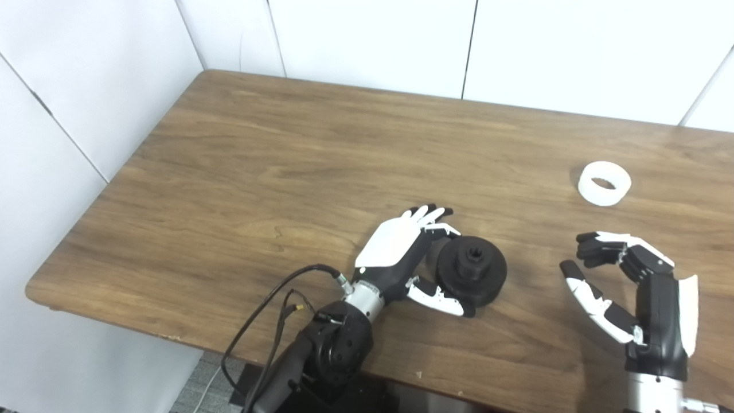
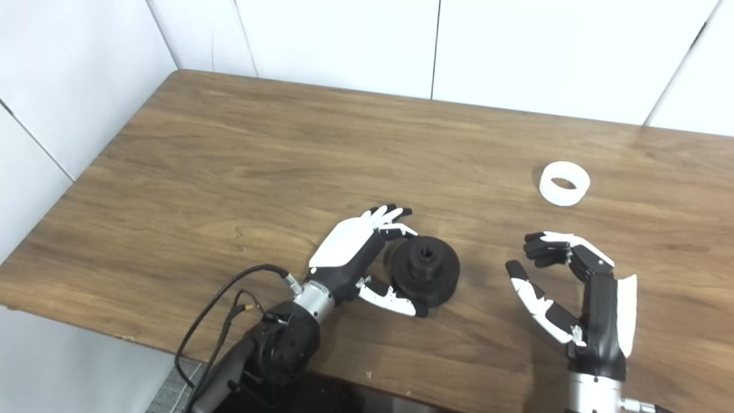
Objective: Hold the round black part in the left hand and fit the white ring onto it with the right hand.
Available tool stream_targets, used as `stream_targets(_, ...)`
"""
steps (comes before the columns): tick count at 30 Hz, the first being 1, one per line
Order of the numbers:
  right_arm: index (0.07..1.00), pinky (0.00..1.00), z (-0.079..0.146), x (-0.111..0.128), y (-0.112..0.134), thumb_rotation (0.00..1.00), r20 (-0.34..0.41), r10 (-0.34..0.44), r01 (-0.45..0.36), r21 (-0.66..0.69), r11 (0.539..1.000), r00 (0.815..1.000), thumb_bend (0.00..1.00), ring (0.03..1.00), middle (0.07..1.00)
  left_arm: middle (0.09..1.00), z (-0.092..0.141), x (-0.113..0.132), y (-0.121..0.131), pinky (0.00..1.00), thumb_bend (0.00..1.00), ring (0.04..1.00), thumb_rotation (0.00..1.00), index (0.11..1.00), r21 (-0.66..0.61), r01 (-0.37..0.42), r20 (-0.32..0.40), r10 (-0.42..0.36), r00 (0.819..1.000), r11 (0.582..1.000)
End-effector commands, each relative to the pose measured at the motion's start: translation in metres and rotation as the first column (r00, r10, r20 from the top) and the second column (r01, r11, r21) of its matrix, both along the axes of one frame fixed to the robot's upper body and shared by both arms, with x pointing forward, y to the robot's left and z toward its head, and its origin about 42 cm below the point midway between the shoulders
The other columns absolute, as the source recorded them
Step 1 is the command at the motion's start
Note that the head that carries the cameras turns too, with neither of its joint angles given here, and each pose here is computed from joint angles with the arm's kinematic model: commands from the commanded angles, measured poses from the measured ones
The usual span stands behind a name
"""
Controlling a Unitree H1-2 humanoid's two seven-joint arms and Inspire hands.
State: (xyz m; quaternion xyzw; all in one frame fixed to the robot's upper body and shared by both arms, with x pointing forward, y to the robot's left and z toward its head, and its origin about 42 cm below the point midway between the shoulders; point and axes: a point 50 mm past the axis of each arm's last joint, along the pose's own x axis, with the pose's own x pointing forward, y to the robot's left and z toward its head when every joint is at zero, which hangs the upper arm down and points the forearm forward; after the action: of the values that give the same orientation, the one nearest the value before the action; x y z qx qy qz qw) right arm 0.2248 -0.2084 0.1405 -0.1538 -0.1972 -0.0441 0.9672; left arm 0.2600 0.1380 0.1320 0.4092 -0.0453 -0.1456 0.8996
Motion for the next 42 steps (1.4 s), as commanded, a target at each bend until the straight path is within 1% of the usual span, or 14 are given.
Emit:
stream_targets(1, 0.495, 0.45, 0.005, -0.012, 0.023, 0.15, 0.013, -0.035, 0.034, 0.093, 0.995, 0.999, 0.50, 0.523, 0.596, 0.960, 0.010, -0.001, -0.003, 1.00, 0.89, 1.000, 0.31, 0.600, -0.001, 0.012, 0.038, -0.012, 0.999, 1.000)
stream_targets(6, 0.495, 0.45, 0.004, -0.013, 0.027, 0.15, 0.012, -0.029, 0.028, 0.107, 0.994, 1.000, 0.50, 0.527, 0.600, 0.956, 0.007, -0.002, 0.000, 1.00, 0.89, 1.000, 0.30, 0.597, -0.001, 0.006, 0.038, -0.006, 0.999, 1.000)
stream_targets(10, 0.496, 0.44, 0.002, -0.014, 0.037, 0.15, 0.019, -0.029, 0.028, 0.087, 0.996, 0.999, 0.49, 0.524, 0.595, 0.942, 0.006, -0.003, 0.015, 0.98, 0.89, 0.999, 0.29, 0.585, -0.012, -0.002, 0.043, 0.003, 0.999, 1.000)
stream_targets(16, 0.494, 0.43, 0.005, -0.010, 0.051, 0.15, 0.023, -0.062, 0.060, 0.095, 0.994, 0.998, 0.50, 0.515, 0.580, 0.953, 0.009, -0.004, 0.035, 1.00, 0.87, 1.000, 0.27, 0.591, -0.014, 0.013, 0.040, -0.013, 0.999, 1.000)
stream_targets(18, 0.494, 0.43, 0.007, -0.008, 0.053, 0.15, 0.027, -0.078, 0.075, 0.097, 0.992, 0.997, 0.50, 0.516, 0.580, 0.954, 0.010, -0.003, 0.040, 1.00, 0.86, 1.000, 0.27, 0.590, -0.013, 0.017, 0.036, -0.017, 0.999, 1.000)
stream_targets(22, 0.493, 0.43, 0.010, -0.004, 0.050, 0.15, 0.040, -0.118, 0.115, 0.056, 0.992, 0.992, 0.49, 0.513, 0.579, 0.955, 0.009, -0.002, 0.046, 1.00, 0.85, 1.000, 0.27, 0.590, -0.014, 0.021, 0.033, -0.021, 0.999, 1.000)
stream_targets(25, 0.494, 0.45, 0.013, 0.000, 0.042, 0.15, 0.036, -0.138, 0.136, 0.057, 0.989, 0.990, 0.49, 0.526, 0.591, 0.953, 0.010, -0.001, 0.047, 1.00, 0.85, 1.000, 0.27, 0.588, -0.011, 0.027, 0.033, -0.027, 0.999, 1.000)
stream_targets(28, 0.494, 0.43, 0.019, 0.008, 0.029, 0.15, 0.055, -0.158, 0.154, 0.067, 0.986, 0.986, 0.49, 0.511, 0.596, 0.951, 0.010, -0.002, 0.048, 1.00, 0.86, 1.000, 0.25, 0.586, -0.014, 0.029, 0.033, -0.028, 0.999, 0.999)
stream_targets(30, 0.494, 0.41, 0.026, 0.014, 0.018, 0.14, 0.068, -0.166, 0.163, 0.045, 0.986, 0.984, 0.49, 0.502, 0.597, 0.950, 0.011, -0.002, 0.049, 1.00, 0.86, 1.000, 0.24, 0.586, -0.015, 0.028, 0.033, -0.028, 0.999, 0.999)
stream_targets(32, 0.496, 0.45, 0.034, 0.022, 0.006, 0.15, 0.073, -0.180, 0.181, -0.004, 0.984, 0.981, 0.49, 0.556, 0.624, 0.948, 0.011, -0.002, 0.049, 0.99, 0.87, 1.000, 0.24, 0.585, -0.016, 0.027, 0.035, -0.026, 0.999, 1.000)
stream_targets(37, 0.498, 0.52, 0.050, 0.040, -0.015, 0.15, 0.061, -0.197, 0.203, -0.112, 0.973, 0.978, 0.49, 0.631, 0.680, 0.947, 0.011, -0.002, 0.050, 1.00, 0.87, 1.000, 0.23, 0.585, -0.022, 0.025, 0.034, -0.025, 0.999, 0.999)
stream_targets(39, 0.498, 0.54, 0.058, 0.048, -0.021, 0.16, 0.055, -0.206, 0.213, -0.161, 0.964, 0.977, 0.50, 0.675, 0.718, 0.946, 0.012, -0.003, 0.051, 1.00, 0.87, 0.999, 0.23, 0.585, -0.021, 0.024, 0.035, -0.023, 0.999, 0.999)
stream_targets(40, 0.498, 0.58, 0.062, 0.051, -0.022, 0.16, 0.053, -0.211, 0.217, -0.186, 0.958, 0.976, 0.50, 0.708, 0.744, 0.946, 0.012, -0.003, 0.052, 1.00, 0.87, 1.000, 0.23, 0.586, -0.021, 0.023, 0.034, -0.022, 0.999, 1.000)
stream_targets(42, 0.498, 0.61, 0.070, 0.062, -0.026, 0.16, 0.056, -0.219, 0.226, -0.243, 0.943, 0.974, 0.50, 0.738, 0.763, 0.946, 0.013, -0.003, 0.053, 1.00, 0.87, 1.000, 0.23, 0.587, -0.022, 0.022, 0.031, -0.021, 0.999, 1.000)
